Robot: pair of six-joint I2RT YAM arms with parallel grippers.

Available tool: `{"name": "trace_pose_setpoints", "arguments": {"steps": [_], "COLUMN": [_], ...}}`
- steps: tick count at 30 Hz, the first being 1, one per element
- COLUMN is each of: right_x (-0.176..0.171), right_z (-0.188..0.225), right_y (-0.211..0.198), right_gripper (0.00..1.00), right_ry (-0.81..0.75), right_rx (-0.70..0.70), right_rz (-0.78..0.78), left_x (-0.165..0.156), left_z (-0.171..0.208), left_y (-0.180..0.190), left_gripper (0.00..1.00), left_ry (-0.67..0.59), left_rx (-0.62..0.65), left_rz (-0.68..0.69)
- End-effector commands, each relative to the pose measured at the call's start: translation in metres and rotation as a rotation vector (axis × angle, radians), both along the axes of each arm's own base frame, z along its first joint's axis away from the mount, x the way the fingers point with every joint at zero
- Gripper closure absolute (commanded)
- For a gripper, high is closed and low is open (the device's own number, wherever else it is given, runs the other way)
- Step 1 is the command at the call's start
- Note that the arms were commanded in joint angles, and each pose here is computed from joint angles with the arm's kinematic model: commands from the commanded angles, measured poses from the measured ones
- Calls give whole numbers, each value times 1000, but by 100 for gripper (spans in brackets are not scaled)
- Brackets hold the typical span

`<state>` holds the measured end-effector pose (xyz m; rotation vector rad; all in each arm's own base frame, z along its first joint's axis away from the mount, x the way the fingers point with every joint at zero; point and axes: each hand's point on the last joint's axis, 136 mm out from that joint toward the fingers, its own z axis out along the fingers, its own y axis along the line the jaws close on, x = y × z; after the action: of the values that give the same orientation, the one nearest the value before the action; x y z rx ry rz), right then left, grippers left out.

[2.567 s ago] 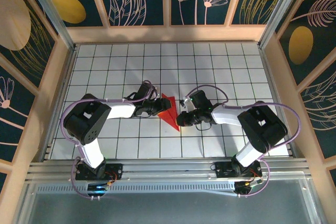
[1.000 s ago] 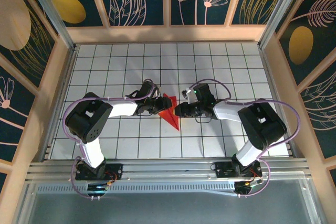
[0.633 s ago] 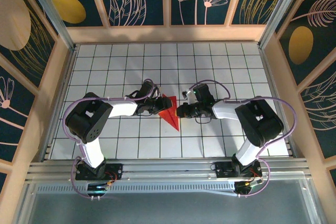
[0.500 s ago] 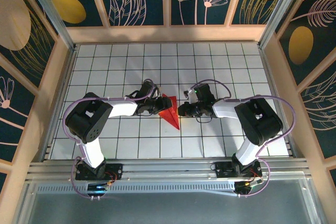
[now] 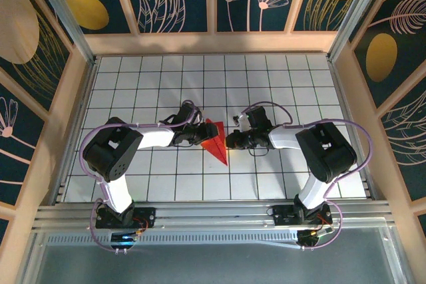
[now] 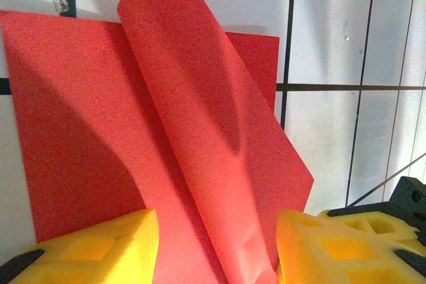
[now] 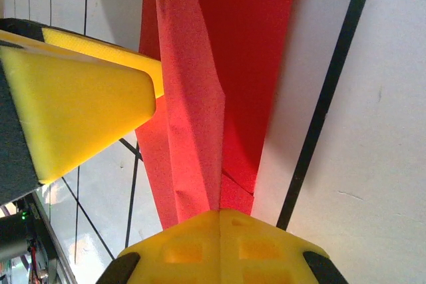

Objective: Fold a paper plane with a square sheet of paper (fold left side to right side)
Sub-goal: Fourth fold the wing at the center of the table.

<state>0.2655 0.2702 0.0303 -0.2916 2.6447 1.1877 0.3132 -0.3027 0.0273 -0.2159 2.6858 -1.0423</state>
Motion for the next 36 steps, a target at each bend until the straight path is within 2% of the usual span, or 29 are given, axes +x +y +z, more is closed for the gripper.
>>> {"name": "trace_pose_setpoints", "arguments": {"steps": [1,27,36], "right_x": [4,2,-4], "right_z": [4,-12,-30], "right_y": [5,8,1], "right_gripper": [100,100,100], "right_ry": [-13,22,72], "right_rx": [23,-6,-65], "right_rz": [21,28,9], "left_x": [-11,-10,-7], "left_z": [-29,-29,-19], "left_y": [17,16,14], "left_gripper": [49,49,48], "left_ry": [65,66,43], "left_rx": [106,107,94], "left_rz": [10,6,5]}}
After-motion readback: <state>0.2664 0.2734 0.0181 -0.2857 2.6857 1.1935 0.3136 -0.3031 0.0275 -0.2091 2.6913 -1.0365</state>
